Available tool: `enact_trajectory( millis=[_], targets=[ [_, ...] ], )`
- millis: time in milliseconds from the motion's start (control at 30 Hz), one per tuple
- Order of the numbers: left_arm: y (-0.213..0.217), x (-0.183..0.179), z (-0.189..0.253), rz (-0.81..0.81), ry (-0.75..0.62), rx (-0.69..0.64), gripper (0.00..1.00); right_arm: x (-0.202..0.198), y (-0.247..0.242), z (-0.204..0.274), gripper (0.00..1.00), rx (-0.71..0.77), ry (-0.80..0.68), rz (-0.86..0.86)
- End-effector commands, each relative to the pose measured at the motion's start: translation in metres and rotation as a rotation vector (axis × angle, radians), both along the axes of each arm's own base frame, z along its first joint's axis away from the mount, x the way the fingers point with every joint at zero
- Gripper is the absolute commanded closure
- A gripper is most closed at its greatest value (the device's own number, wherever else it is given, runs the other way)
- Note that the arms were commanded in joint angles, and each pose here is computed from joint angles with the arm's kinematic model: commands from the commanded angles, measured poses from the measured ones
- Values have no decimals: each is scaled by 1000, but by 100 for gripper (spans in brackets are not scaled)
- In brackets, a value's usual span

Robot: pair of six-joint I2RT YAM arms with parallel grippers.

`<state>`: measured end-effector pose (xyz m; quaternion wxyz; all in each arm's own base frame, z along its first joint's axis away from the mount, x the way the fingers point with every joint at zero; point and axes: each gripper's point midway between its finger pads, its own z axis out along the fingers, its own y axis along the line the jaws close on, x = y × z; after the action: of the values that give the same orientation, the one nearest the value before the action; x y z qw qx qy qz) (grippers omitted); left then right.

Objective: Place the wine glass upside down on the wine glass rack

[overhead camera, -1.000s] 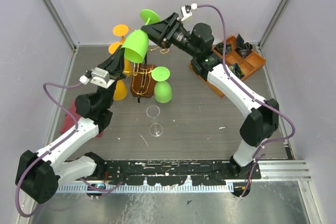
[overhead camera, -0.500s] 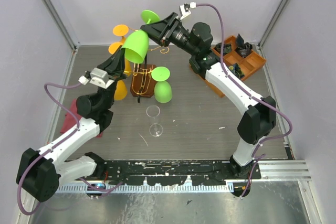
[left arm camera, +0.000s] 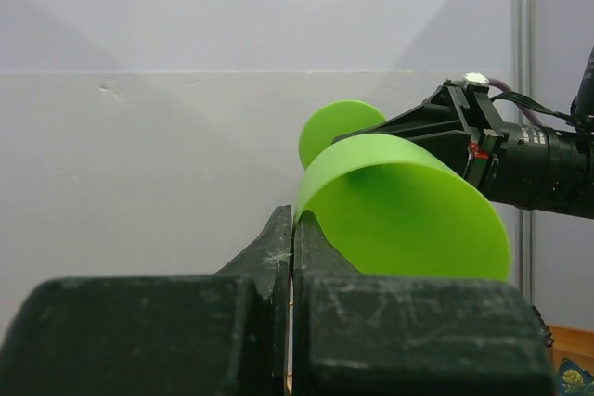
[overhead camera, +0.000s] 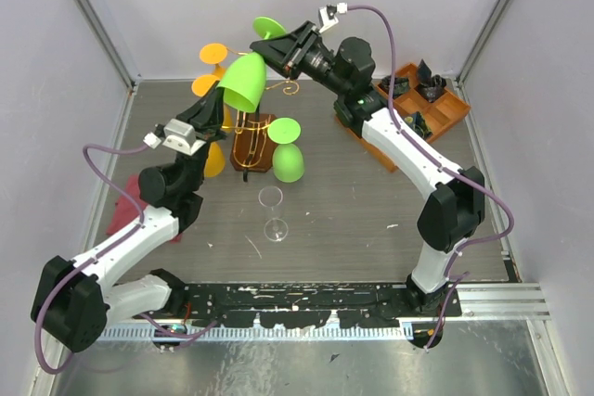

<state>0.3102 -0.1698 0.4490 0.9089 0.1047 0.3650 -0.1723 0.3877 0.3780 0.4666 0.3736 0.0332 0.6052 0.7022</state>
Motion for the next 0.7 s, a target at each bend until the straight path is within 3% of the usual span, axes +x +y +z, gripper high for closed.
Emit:
enact_trajectory(
  millis=[0, 167, 667],
  targets=[
    [1, -5, 13, 3, -36, -24, 100, -22, 3, 25, 72, -6, -102, 39],
    [-15, 1, 3, 12, -2, 40, 100, -19, 4, 27, 71, -24, -114, 27],
    [-51, -2, -7, -57, 22, 56, 100, -18, 8, 27, 71, -54, -135, 14]
  ],
)
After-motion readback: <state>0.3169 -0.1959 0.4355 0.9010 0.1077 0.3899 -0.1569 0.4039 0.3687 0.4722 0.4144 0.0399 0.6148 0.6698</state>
